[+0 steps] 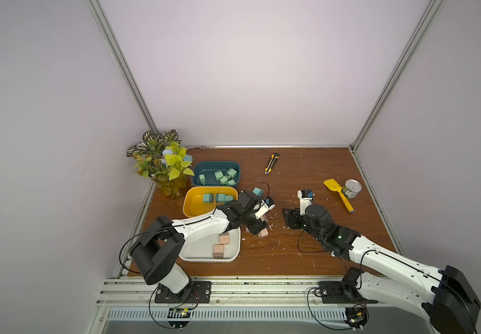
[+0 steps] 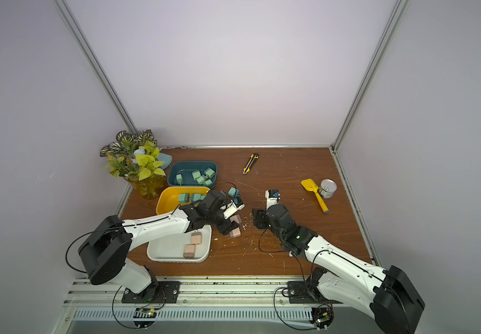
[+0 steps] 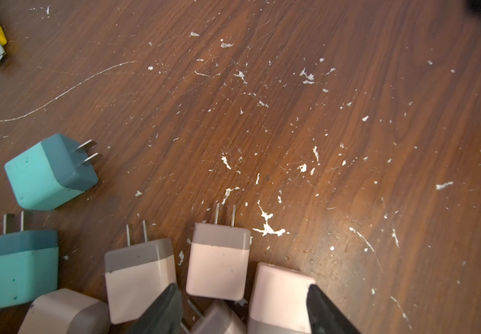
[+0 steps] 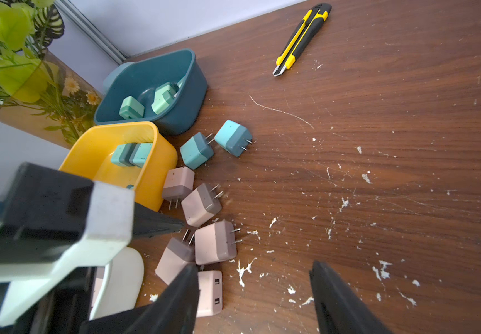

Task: Place the plugs by color into the storage box
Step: Pick up the plug from the center of the board.

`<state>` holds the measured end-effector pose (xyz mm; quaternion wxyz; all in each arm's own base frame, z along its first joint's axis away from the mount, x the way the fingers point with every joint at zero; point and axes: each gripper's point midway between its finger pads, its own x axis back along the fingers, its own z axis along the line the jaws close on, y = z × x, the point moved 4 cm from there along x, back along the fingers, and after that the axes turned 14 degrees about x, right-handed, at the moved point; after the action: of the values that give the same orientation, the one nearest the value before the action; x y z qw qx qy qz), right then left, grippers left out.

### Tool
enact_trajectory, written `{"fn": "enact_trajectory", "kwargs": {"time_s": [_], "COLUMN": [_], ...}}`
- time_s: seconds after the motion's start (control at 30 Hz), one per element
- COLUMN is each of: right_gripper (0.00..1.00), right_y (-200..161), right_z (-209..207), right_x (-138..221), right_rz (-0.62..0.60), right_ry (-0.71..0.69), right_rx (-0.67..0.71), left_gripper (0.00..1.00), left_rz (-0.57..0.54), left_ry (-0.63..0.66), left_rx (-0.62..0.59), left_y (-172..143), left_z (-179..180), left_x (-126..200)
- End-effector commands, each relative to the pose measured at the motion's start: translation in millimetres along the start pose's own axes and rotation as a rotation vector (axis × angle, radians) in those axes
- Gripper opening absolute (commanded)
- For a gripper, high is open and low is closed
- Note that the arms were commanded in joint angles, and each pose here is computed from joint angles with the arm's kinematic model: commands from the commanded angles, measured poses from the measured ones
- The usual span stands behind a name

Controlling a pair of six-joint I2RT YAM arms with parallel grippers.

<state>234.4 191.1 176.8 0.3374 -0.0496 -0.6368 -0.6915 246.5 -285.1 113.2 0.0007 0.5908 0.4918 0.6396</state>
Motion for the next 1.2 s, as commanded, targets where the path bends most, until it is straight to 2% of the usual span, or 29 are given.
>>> {"fn": "enact_trajectory", "kwargs": {"time_s": [0.0,0.2,0.53,0.9,1.03,1.17], "right_gripper": [0.67,0.68,0.69,0.69,0.69,0.69], "right_y": [14.0,21.1,2.9,4.9,6.0,4.4], "right_z": [8.0,11.8,4.7,3.6,2.5,0.2], "right_x": [-2.7,-3.9,-7.5,-0.1,4.6,5.5], "right_rz": [-0.039,-0.048,-0.036,-0.037,-0.036,-0.035], "right_ry": [0.032,0.04,0.03,0.033,0.031,0.019], "right_rx": [-0.021,-0.007,-0.044,-0.052,-0.048,-0.049], "left_gripper": [0.7,0.7,0.68,0.63,0.62,0.62], "left_rz": [0.029,0.074,0.164,0.117,0.098,0.165], "left_ry": [-0.035,-0.036,-0.044,-0.022,-0.03,-0.03], "left_rx": [-0.018,-0.025,0.01,-0.018,-0.037,-0.057], "left_y": [-0.3,-7.6,-21.3,-11.6,-17.2,-36.2], "left_z": [-7.7,-6.2,-4.1,-5.3,-11.4,-17.2], "left_x": [-4.9,-12.5,-29.4,-14.9,-4.7,-9.2]}}
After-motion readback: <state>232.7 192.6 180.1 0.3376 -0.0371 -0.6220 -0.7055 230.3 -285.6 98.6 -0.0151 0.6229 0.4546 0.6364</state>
